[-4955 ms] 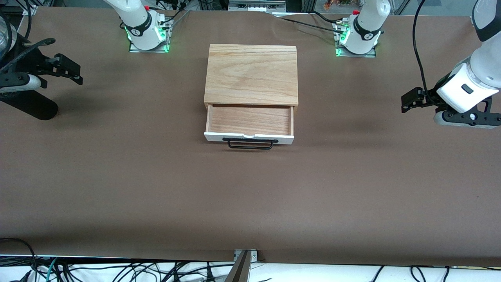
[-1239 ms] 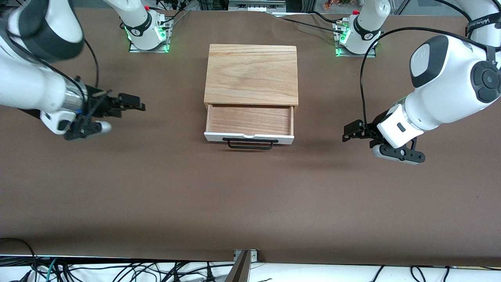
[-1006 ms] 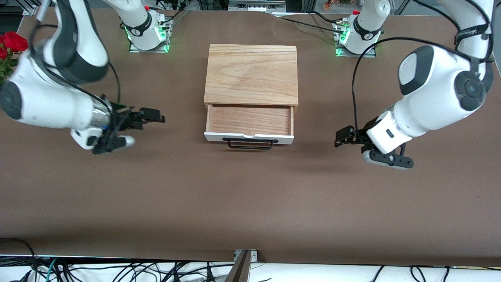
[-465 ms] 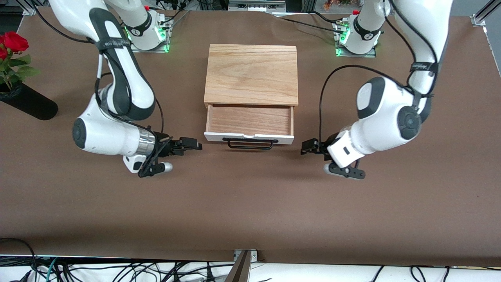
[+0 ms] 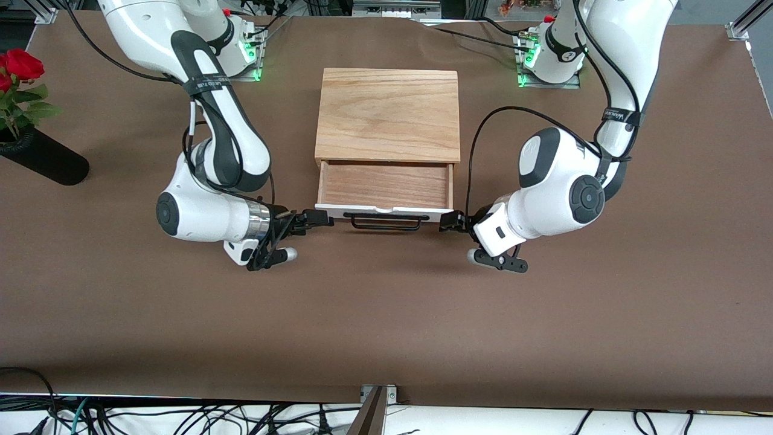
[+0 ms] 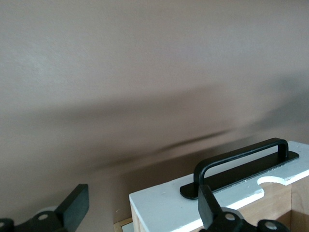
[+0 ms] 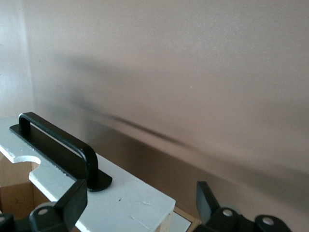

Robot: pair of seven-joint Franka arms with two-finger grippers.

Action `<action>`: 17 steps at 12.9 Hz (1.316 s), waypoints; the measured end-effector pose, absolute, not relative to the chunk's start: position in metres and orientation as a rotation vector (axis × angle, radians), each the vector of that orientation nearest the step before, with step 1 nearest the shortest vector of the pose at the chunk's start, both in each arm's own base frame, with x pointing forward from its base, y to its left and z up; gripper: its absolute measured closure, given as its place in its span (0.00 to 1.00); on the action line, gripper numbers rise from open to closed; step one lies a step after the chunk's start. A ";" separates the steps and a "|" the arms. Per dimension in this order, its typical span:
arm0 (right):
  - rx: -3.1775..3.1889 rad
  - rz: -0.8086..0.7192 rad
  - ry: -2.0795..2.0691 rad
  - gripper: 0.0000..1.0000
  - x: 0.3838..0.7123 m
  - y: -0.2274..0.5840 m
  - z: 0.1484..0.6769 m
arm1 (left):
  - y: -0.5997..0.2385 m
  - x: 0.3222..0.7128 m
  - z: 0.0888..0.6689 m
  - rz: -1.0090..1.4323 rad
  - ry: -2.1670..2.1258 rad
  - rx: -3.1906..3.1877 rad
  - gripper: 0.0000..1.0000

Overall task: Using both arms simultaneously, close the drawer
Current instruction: 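Press both grippers against the white drawer front beside the handle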

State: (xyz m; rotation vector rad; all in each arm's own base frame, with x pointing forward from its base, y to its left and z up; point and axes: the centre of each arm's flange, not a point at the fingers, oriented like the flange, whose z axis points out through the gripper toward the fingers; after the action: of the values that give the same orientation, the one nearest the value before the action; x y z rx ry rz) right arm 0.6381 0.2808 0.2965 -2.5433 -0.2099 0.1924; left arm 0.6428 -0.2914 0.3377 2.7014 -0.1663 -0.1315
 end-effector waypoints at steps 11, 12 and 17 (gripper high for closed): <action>-2.543 0.237 -0.207 0.00 0.629 0.286 0.280 | -0.324 0.633 0.304 -0.133 -0.190 2.681 0.00; -2.540 0.241 -0.202 0.00 0.628 0.287 0.279 | -0.329 0.630 0.302 -0.142 -0.199 2.681 0.00; -2.534 0.247 -0.210 0.00 0.625 0.293 0.279 | -0.338 0.624 0.301 -0.161 -0.193 2.658 0.00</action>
State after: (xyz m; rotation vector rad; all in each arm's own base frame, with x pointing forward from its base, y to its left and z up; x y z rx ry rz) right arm 0.6247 0.2932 0.2786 -2.5345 -0.2101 0.2469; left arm 0.6242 -0.3384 0.3006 2.6583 -0.1934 -0.1611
